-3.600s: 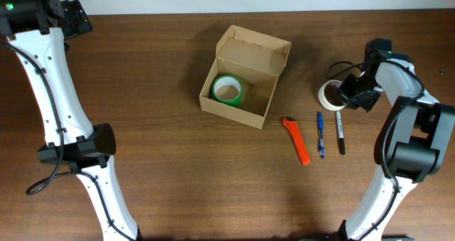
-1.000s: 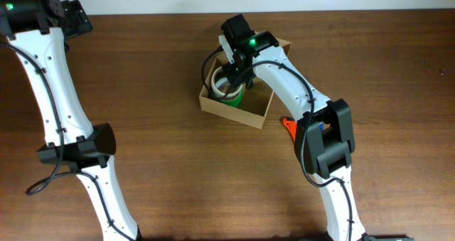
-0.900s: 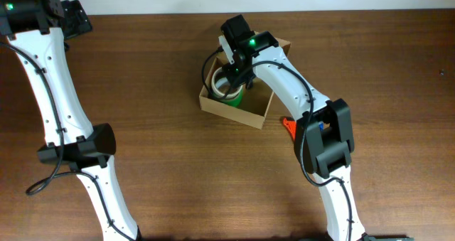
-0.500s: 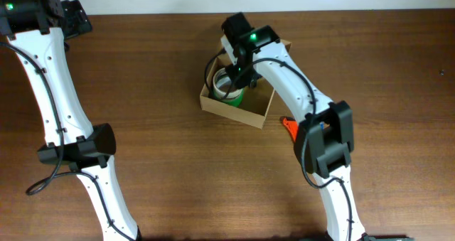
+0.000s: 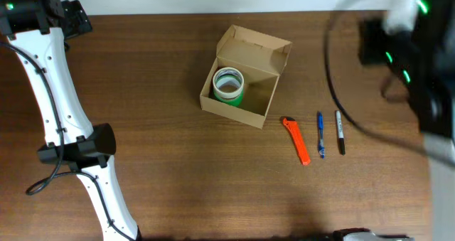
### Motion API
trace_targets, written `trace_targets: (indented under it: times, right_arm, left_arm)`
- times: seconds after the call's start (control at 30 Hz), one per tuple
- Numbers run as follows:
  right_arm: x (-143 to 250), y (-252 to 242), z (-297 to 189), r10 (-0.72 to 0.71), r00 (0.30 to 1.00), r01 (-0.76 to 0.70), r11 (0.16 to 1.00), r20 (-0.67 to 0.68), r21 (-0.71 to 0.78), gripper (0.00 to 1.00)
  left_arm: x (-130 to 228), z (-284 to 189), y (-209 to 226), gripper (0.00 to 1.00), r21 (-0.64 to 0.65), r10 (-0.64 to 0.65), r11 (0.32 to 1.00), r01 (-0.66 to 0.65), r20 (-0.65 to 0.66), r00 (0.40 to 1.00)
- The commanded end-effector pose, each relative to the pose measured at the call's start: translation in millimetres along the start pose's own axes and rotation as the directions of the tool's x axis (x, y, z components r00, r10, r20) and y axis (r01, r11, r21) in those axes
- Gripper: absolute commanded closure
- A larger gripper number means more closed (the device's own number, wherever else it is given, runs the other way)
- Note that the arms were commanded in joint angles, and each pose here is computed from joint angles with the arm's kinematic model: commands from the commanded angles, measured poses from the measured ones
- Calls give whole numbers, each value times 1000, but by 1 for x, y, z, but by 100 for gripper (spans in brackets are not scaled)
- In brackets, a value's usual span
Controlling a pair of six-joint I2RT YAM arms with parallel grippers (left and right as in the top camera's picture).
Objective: Pack container
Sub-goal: 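Place the white tape roll into the box on the green roll, then grasp the orange box cutter with the right gripper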
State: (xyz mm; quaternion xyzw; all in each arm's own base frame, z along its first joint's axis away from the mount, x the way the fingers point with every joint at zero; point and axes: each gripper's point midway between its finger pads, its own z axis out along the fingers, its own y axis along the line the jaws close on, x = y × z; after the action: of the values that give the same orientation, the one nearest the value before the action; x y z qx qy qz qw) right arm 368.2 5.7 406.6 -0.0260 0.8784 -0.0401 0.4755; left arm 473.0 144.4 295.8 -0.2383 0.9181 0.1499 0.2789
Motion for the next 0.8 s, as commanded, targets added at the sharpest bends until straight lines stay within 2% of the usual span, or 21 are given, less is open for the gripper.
trace_targets:
  times: [0.0,0.1,0.13,0.23,0.33,0.6,0.77]
  right_arm:
    - [114,35,65,6,938,-50,992,-346,-118,40]
    - [177,61,82,-72,864,-22,983,-499,-181,38]
    - [201,72,86,-145,828,20,973,-541,-231,38]
    - [250,95,96,-337,735,134,923,-588,-362,31]
    - [278,102,110,-435,660,210,890,-613,-406,30]
    - [332,99,143,-453,509,203,889,-732,-409,30]
    - [360,101,162,-456,450,189,889,-768,-418,32]
  left_arm:
    - [-2,-9,5,0,-3,1,1000,-1,14,1000]
    - [-2,-9,5,0,-3,1,1000,-1,14,1000]
    - [-2,-9,5,0,-2,1,1000,-1,14,1000]
    - [-2,-9,5,0,-3,1,1000,-1,14,1000]
    - [-2,-9,5,0,-3,1,1000,-1,14,1000]
    - [-2,-9,5,0,-2,1,1000,-1,14,1000]
    - [-2,-9,5,0,-3,1,1000,-1,14,1000]
